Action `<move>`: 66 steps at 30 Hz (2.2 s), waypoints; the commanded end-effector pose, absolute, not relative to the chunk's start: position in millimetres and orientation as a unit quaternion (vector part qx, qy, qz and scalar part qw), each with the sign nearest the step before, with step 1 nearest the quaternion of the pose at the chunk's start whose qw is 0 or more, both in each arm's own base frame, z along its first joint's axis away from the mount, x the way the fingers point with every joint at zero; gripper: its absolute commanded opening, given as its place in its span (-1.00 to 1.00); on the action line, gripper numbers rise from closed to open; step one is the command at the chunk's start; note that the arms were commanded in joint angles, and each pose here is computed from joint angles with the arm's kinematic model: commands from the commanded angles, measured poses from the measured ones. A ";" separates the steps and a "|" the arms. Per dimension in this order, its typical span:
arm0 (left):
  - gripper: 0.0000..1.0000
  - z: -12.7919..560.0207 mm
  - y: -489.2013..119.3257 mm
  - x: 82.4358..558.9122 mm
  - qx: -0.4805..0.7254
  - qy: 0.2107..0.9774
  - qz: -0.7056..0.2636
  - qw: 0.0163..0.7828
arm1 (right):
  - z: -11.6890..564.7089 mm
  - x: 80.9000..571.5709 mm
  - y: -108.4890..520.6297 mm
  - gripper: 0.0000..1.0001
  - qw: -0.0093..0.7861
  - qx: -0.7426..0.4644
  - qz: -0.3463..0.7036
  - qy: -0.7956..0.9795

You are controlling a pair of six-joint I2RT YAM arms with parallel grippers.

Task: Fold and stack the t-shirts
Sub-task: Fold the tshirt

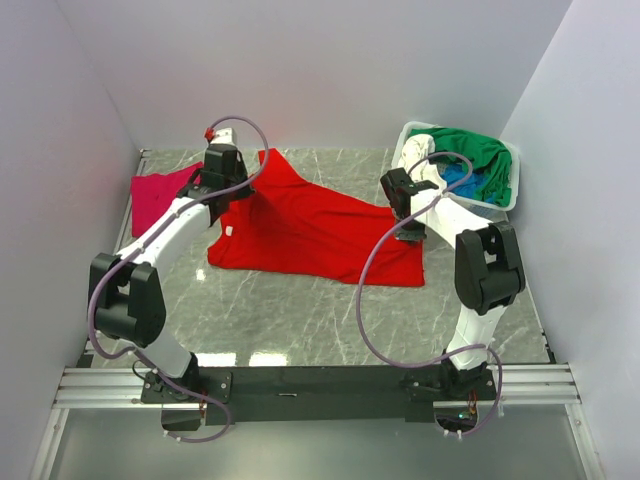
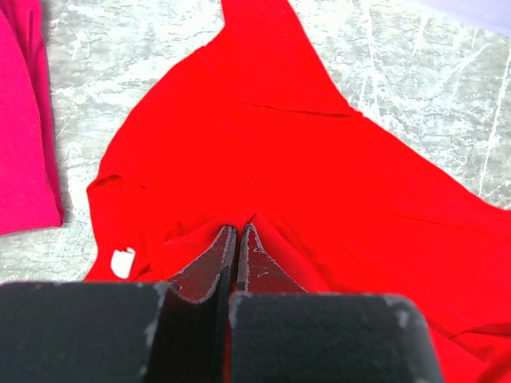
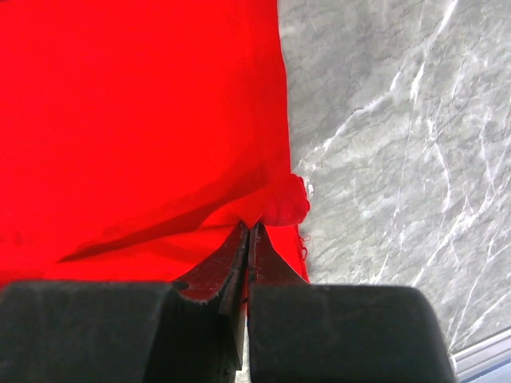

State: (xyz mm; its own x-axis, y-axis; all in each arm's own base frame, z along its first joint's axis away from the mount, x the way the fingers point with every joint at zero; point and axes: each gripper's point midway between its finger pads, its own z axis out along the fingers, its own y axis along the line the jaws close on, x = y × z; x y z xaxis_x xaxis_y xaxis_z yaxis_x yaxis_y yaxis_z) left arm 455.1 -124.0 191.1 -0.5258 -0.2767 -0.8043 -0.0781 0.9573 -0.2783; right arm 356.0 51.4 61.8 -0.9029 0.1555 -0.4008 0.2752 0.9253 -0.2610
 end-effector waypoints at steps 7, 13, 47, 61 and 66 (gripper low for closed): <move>-0.99 202.4 -117.4 473.0 -0.129 0.853 -0.096 0.496 | 69.9 365.7 43.8 -1.00 0.195 0.113 -0.178 0.958; -0.27 207.4 -115.6 477.1 -0.141 0.846 -0.097 0.505 | 69.8 368.1 44.2 -0.91 0.200 0.115 -0.175 0.957; 0.34 66.3 -12.2 345.6 -0.272 0.880 0.035 0.388 | 28.1 264.4 45.8 0.11 0.182 0.148 -0.079 0.969; 0.24 69.7 -26.5 345.4 -0.254 0.882 -0.008 0.396 | 24.5 273.7 32.7 0.10 0.195 0.175 -0.078 0.962; 0.17 64.3 -27.6 345.6 -0.248 0.887 -0.006 0.390 | 21.8 273.3 30.7 0.10 0.192 0.177 -0.074 0.962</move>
State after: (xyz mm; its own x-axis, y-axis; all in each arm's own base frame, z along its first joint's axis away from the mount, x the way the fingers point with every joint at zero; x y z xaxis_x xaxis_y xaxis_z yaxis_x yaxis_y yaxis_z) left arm 338.7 -22.9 61.6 -0.5759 -0.4541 -0.6798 -0.4622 0.8668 -0.1874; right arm 267.2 32.6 19.8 -0.8796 0.3031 -0.3666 0.3593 0.9284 -0.0944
